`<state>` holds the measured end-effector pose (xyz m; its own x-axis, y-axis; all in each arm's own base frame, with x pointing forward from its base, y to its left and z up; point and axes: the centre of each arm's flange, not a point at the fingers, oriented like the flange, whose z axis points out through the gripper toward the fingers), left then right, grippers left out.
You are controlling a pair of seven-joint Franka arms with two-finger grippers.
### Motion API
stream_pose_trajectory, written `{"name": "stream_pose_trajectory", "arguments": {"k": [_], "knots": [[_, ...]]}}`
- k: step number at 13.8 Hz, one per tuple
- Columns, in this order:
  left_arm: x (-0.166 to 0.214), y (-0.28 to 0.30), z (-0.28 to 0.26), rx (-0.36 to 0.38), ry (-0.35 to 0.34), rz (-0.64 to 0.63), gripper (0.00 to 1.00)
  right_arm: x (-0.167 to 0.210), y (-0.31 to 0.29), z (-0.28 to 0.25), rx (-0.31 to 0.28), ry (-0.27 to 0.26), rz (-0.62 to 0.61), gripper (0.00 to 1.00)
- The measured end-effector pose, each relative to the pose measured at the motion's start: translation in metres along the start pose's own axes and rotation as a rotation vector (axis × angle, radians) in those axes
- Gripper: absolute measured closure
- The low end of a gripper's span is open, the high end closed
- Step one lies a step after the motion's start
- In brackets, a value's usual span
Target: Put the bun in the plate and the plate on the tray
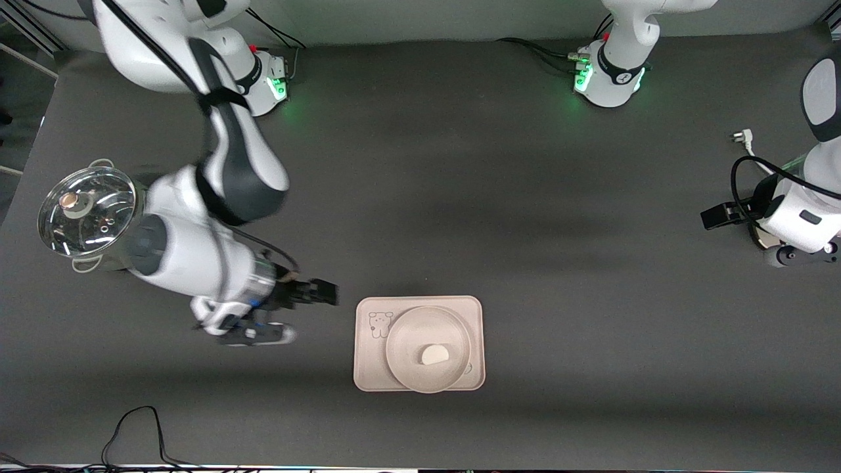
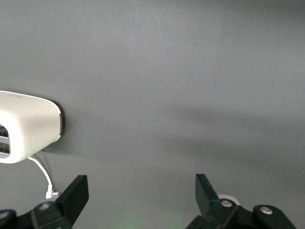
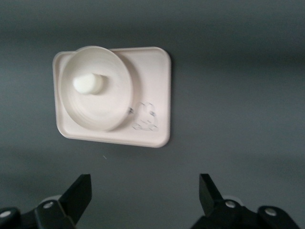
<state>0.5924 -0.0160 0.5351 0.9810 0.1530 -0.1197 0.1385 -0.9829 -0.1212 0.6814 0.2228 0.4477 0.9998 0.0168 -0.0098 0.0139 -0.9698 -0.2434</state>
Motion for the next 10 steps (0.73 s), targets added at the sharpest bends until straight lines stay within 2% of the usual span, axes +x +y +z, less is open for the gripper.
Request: {"name": "stream_pose_trajectory", "arguments": {"k": [4,6,7,10], "knots": [[0.000,0.000,0.000,0.000,0.000,0.000,0.00,-0.029,0.084,-0.096,-0.043,-0.043,0.009,0.00],[0.000,0.000,0.000,0.000,0.000,0.000,0.00,-0.047,0.104,-0.131,-0.118,-0.059,0.013,0.00],[0.000,0.000,0.000,0.000,0.000,-0.001,0.00,-0.058,0.110,-0.142,-0.142,-0.075,0.014,0.00],[0.000,-0.001,0.000,-0.001,-0.001,-0.003,0.00,-0.089,0.138,-0.141,-0.164,-0.104,0.028,0.00]]}}
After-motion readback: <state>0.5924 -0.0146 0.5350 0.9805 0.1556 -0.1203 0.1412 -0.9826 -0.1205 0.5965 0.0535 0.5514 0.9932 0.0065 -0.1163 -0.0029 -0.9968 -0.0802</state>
